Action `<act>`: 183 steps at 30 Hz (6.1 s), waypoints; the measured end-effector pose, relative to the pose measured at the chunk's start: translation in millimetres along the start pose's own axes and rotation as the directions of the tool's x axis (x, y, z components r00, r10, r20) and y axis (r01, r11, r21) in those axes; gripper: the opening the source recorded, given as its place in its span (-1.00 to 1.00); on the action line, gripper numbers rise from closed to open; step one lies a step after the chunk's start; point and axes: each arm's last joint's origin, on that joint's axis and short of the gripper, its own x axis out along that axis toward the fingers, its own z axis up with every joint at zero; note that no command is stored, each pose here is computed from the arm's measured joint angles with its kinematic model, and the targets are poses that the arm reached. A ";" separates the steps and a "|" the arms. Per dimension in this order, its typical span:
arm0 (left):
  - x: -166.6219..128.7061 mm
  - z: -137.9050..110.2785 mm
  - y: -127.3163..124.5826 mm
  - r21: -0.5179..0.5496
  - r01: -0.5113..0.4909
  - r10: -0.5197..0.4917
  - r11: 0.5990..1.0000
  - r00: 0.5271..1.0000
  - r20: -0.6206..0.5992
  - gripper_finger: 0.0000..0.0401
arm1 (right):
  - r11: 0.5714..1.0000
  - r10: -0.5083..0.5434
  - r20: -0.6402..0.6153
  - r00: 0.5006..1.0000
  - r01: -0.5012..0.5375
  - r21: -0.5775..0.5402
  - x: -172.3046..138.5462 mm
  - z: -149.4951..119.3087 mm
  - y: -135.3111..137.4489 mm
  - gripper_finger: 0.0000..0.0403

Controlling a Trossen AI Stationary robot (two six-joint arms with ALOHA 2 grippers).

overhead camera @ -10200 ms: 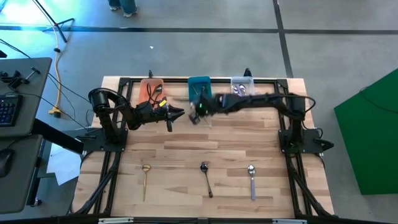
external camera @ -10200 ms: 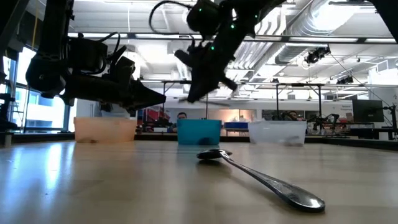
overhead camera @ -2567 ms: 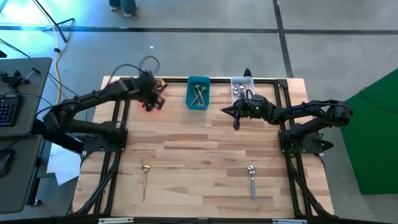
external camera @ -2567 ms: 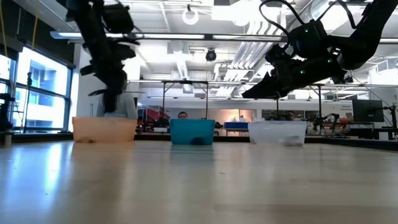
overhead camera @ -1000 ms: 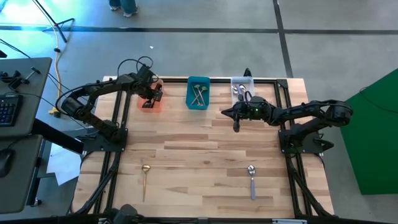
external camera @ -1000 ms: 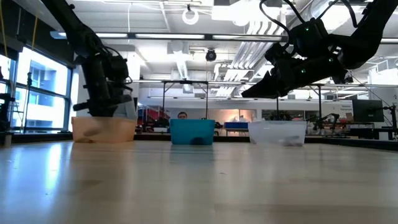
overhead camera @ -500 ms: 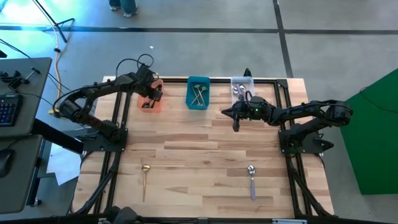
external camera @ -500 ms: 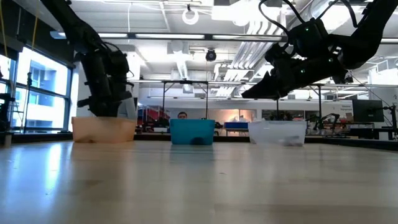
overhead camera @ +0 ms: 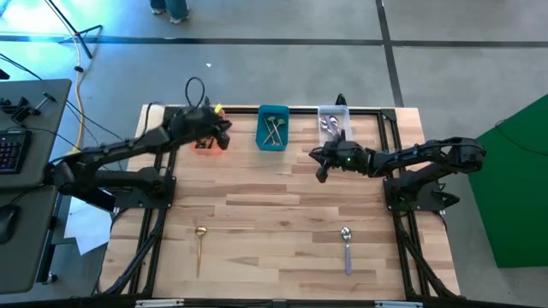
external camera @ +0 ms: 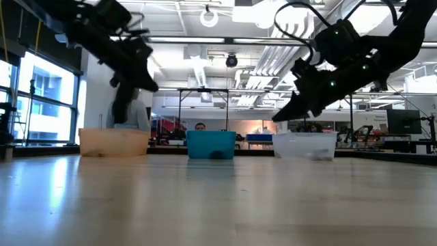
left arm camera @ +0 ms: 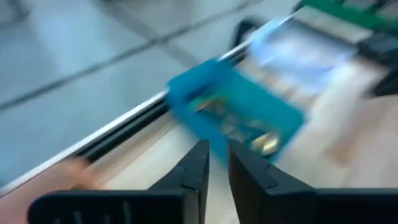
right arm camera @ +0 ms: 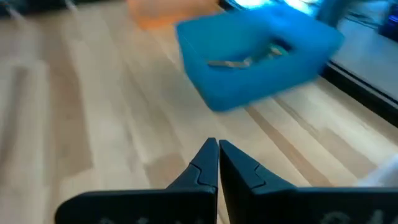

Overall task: Sort silverware by color (type)
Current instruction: Put the purple spoon into the transparent bin

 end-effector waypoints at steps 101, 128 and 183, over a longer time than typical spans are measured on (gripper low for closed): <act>-25.4 -97.0 -63.8 0.359 0.450 -0.531 0.818 0.830 0.171 -0.95 | 0.558 -0.031 -0.875 0.482 0.735 0.385 -87.0 3.0 228.1 -0.39; -24.8 -98.5 -63.3 0.324 0.456 -0.523 0.829 0.838 0.158 -0.95 | 0.417 -0.181 -0.889 0.421 0.851 0.318 -62.3 -40.8 238.9 -0.58; -23.5 -99.8 -61.5 0.268 0.420 -0.469 0.867 0.869 0.157 -0.95 | 0.882 -0.213 -0.733 0.646 0.450 0.140 59.0 70.3 -165.3 -1.00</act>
